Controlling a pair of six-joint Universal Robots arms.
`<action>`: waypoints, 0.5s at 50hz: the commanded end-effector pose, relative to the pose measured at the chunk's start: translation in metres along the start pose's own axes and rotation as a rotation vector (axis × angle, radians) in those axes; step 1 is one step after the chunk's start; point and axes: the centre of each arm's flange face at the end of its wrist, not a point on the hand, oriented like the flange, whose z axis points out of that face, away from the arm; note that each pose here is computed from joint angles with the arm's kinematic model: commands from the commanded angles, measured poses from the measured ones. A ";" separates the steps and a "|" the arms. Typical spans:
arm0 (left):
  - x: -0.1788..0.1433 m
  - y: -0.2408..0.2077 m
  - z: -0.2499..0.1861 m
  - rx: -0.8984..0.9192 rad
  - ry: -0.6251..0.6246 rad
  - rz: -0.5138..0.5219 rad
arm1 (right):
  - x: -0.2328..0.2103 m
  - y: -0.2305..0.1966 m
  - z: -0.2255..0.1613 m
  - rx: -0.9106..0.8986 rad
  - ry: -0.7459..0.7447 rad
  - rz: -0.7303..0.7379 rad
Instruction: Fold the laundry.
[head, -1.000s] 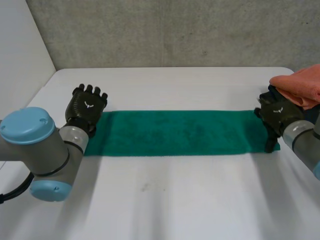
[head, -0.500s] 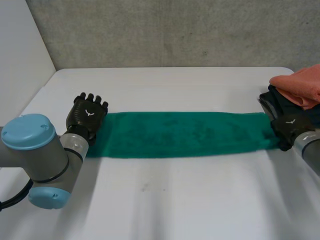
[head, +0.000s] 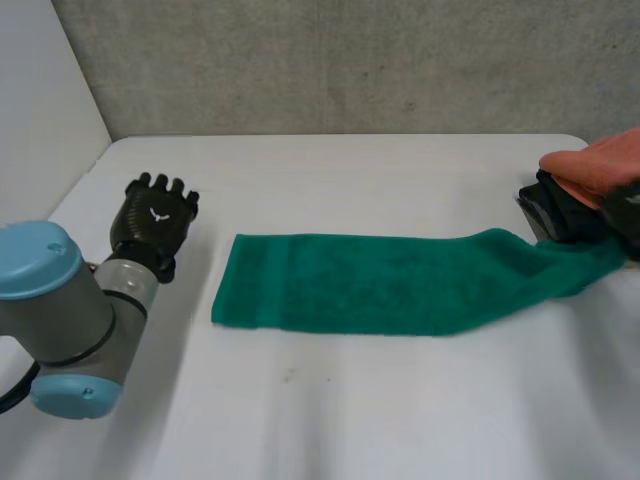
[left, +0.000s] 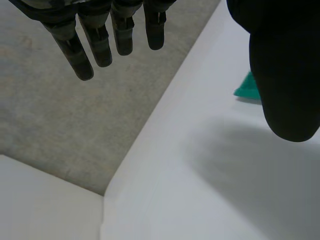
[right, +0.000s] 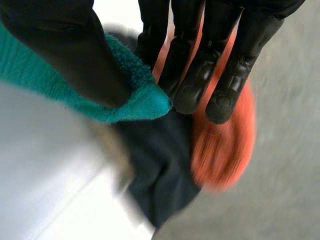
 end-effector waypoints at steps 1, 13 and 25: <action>-0.032 -0.009 0.000 0.021 -0.081 -0.044 | -0.053 -0.114 -0.016 0.414 -0.027 -0.059; -0.064 -0.006 -0.005 0.031 -0.136 -0.188 | -0.228 -0.227 -0.072 0.979 -0.380 -0.074; -0.042 0.001 -0.010 0.003 -0.068 -0.192 | -0.299 -0.221 -0.095 1.013 -0.612 0.034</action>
